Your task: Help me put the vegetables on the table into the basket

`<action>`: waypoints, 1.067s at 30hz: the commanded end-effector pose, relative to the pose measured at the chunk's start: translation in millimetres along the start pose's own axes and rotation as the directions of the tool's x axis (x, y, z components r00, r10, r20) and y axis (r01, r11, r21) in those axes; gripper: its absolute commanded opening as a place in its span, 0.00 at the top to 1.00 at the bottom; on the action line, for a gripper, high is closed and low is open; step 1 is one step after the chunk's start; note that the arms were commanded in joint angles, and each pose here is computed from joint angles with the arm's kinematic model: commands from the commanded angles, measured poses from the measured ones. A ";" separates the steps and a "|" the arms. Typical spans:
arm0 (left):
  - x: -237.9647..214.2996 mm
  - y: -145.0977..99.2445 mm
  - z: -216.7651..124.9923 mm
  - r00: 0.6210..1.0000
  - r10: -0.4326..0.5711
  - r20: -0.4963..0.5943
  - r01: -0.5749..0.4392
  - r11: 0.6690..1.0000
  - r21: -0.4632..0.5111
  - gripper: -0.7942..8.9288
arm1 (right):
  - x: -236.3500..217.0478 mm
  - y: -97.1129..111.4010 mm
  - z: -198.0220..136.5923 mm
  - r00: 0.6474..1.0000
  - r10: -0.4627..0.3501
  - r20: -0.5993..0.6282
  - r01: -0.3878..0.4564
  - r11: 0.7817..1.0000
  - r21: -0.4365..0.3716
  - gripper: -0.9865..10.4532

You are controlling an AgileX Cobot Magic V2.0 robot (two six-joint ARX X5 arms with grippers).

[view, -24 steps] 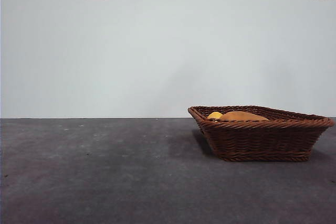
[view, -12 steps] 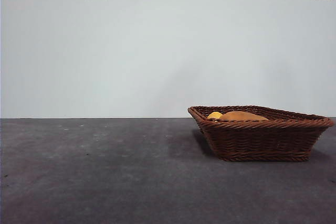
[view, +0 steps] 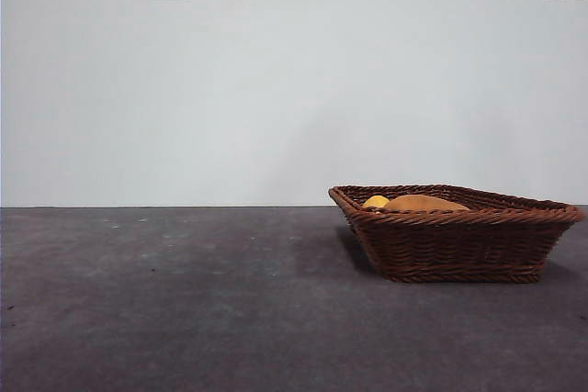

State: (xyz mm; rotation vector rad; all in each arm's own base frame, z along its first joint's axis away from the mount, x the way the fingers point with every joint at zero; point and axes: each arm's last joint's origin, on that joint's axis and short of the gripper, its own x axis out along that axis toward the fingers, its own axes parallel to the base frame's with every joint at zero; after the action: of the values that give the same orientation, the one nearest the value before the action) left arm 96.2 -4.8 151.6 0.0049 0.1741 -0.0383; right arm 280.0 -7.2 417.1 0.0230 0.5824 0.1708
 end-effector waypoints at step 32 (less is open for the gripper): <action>1.2 0.3 -2.7 1.000 0.004 -0.006 -0.004 1.000 -0.006 0.92 | -71.2 16.2 -155.1 0.723 -0.197 0.662 0.253 0.967 0.012 0.91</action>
State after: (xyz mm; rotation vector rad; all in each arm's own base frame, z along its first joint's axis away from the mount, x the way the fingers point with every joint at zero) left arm 96.5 -4.8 151.4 0.0039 0.1775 -0.0382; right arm 141.1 -7.1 354.8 -0.0585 -0.1420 -0.0450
